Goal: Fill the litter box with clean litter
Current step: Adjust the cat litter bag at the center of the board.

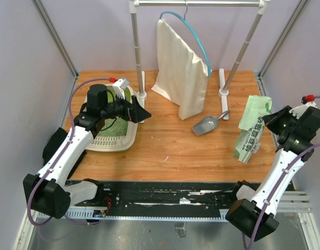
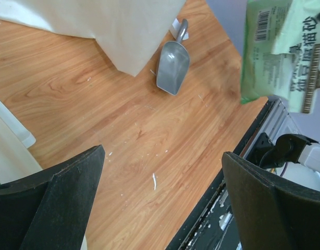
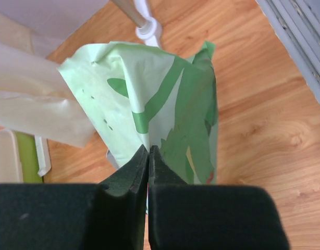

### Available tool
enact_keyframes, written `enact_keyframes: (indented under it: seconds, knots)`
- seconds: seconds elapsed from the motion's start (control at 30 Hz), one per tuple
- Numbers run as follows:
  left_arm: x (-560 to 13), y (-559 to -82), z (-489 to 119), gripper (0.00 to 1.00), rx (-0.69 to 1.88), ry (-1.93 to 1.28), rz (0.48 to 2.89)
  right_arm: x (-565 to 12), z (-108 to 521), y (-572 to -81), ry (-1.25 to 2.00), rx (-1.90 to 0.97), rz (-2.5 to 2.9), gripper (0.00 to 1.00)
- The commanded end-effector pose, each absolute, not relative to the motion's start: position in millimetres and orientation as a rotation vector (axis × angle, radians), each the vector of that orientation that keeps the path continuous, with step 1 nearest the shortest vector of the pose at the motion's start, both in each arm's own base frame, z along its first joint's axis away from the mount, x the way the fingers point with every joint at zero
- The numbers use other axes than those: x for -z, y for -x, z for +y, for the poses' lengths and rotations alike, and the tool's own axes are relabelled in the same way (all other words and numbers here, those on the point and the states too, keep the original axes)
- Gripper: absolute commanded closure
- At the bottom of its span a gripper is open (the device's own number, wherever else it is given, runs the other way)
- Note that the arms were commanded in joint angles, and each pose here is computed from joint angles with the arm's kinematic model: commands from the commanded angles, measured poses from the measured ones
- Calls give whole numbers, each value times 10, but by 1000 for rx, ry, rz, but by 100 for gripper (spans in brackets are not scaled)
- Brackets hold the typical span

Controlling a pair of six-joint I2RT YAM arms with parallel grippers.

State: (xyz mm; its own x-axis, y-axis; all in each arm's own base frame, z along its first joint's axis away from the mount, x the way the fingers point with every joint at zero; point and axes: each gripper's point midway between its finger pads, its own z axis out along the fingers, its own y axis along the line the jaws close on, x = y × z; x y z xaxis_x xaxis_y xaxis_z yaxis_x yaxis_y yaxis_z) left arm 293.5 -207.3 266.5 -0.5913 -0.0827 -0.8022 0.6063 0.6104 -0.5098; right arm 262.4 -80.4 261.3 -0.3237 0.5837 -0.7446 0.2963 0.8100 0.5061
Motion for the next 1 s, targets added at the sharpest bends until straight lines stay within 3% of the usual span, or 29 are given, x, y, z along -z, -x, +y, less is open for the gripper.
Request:
enact_keyframes:
  seconds: [0.0,0.37,0.77,0.9,0.93,0.97]
  knots:
    - [-2753,-2879,-2087,1,1034,-438,1946,-3155,-426,-2552,-388,-377,1946,99]
    - [-3086,-2794,-1980,1,972,-412,1753,-3497,394,-2322,76,-526,2050,99]
    - [-3186,-2680,-1978,1,1004,-406,1679,-3158,1308,-2162,518,-692,2154,99]
    - [-3156,-2677,-1994,1,1027,-390,1680,-2846,1326,-2375,514,-506,2255,99]
    - [-3146,-2673,-1996,1,1030,-390,1684,-2759,1299,-2408,505,-464,2284,96]
    - [-3137,-2672,-1996,1,1030,-391,1684,-2668,1279,-2430,498,-432,2315,83]
